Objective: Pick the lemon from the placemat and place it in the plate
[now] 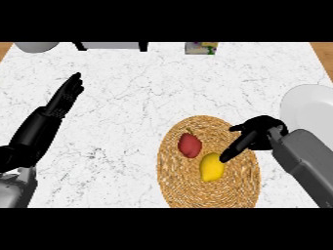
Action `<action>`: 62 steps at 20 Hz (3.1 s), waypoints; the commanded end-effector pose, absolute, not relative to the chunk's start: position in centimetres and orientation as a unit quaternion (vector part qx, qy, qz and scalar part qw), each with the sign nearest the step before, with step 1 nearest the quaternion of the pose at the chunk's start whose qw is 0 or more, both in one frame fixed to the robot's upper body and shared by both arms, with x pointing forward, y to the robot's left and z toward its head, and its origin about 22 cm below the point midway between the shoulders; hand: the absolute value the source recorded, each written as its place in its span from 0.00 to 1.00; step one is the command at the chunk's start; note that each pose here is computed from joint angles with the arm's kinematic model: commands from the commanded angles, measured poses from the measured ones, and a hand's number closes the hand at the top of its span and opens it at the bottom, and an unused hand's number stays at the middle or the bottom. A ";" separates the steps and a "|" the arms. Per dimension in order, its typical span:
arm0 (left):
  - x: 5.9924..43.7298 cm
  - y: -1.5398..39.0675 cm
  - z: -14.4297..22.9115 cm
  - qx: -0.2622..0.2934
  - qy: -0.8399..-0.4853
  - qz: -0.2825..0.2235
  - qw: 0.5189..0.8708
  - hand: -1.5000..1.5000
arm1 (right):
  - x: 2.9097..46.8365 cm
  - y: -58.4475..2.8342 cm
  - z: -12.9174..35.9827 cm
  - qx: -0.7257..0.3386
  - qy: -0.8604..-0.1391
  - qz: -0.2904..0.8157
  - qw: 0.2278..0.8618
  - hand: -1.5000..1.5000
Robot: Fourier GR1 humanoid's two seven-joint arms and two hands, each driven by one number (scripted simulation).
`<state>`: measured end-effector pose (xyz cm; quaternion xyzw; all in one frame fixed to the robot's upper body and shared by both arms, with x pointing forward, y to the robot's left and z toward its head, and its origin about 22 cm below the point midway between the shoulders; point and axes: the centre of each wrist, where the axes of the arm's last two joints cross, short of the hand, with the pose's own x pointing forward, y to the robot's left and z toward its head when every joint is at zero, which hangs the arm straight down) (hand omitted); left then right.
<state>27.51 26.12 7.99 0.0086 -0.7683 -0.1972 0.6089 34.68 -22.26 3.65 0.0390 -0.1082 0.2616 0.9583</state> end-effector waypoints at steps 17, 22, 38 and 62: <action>28.1 26.0 7.8 0.000 -0.769 -0.195 0.609 0.50 | 30.6 -16.2 -0.7 0.073 -0.044 0.345 0.935 1.00; 27.2 25.9 7.6 0.006 -0.769 -0.203 0.606 0.50 | 30.3 -15.2 -0.4 0.040 -0.072 0.349 0.934 1.00; 26.7 29.0 5.7 0.046 -0.747 -0.173 0.641 0.50 | 18.0 -13.3 4.1 -0.362 -0.524 0.564 0.526 1.00; 26.7 28.2 8.2 0.026 -0.767 -0.190 0.612 0.50 | 12.7 -22.6 12.2 -0.540 -0.572 0.354 0.507 1.00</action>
